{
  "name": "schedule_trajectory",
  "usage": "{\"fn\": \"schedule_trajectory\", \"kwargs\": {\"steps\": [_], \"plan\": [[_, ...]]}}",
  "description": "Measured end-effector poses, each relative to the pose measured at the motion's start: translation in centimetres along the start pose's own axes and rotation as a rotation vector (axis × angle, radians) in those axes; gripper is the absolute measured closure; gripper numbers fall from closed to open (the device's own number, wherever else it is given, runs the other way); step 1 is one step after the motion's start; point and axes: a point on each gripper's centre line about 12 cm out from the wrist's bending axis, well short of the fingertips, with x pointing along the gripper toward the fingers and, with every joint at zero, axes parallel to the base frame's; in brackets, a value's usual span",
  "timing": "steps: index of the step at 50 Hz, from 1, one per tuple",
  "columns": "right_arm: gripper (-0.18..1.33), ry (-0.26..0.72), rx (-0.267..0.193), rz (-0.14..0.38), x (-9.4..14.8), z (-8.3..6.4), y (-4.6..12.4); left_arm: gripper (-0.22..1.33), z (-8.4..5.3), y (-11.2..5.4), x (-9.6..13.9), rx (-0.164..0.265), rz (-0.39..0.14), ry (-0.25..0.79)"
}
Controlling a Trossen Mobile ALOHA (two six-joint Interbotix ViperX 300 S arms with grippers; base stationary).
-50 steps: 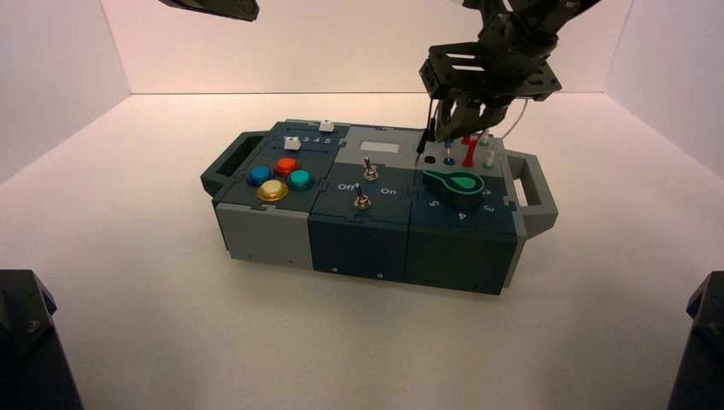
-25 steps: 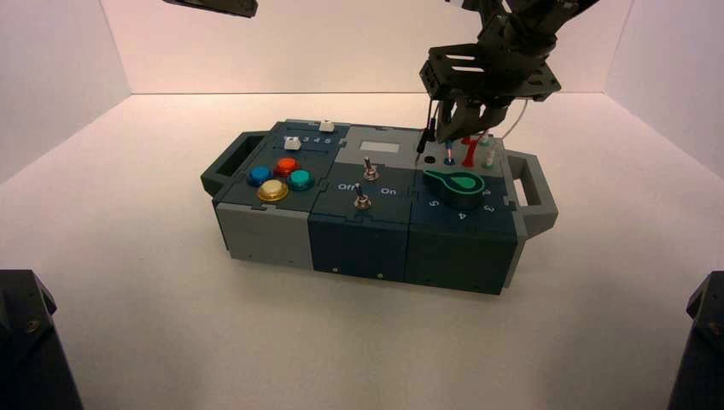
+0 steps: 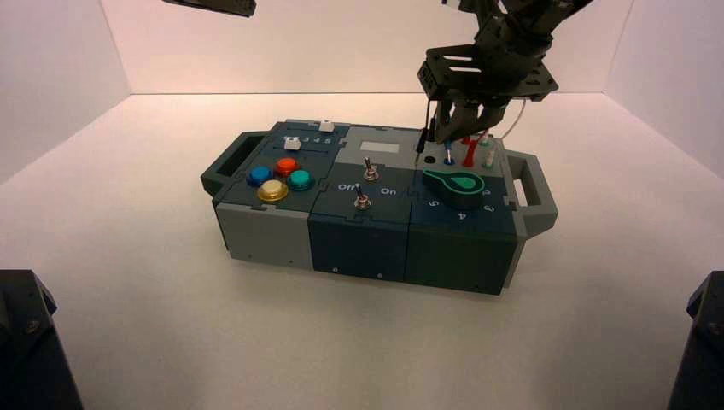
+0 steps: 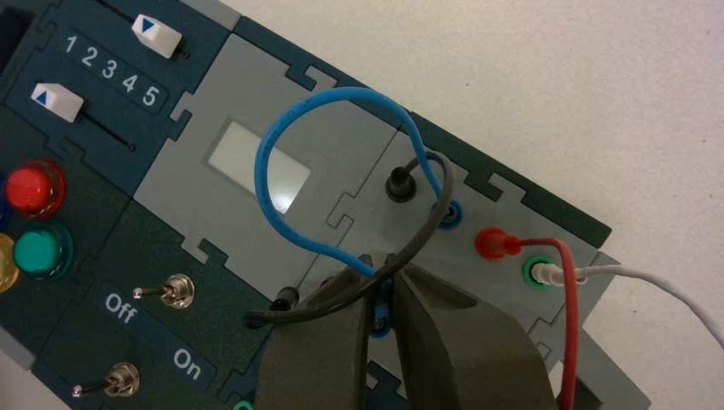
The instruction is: Insert the blue wire.
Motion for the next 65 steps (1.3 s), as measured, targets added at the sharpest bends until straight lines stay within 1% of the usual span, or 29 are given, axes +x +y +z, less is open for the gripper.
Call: {"fn": "schedule_trajectory", "kwargs": {"steps": [48, 65], "plan": [[1.15, 0.055, -0.001, 0.001, -0.28, -0.66, -0.09, 1.28, 0.02, 0.03, -0.03, -0.001, 0.001, -0.002], [1.15, 0.074, 0.003, 0.003, -0.40, -0.61, -0.08, 1.28, 0.02, 0.04, -0.03, 0.001, 0.002, -0.002]]}}
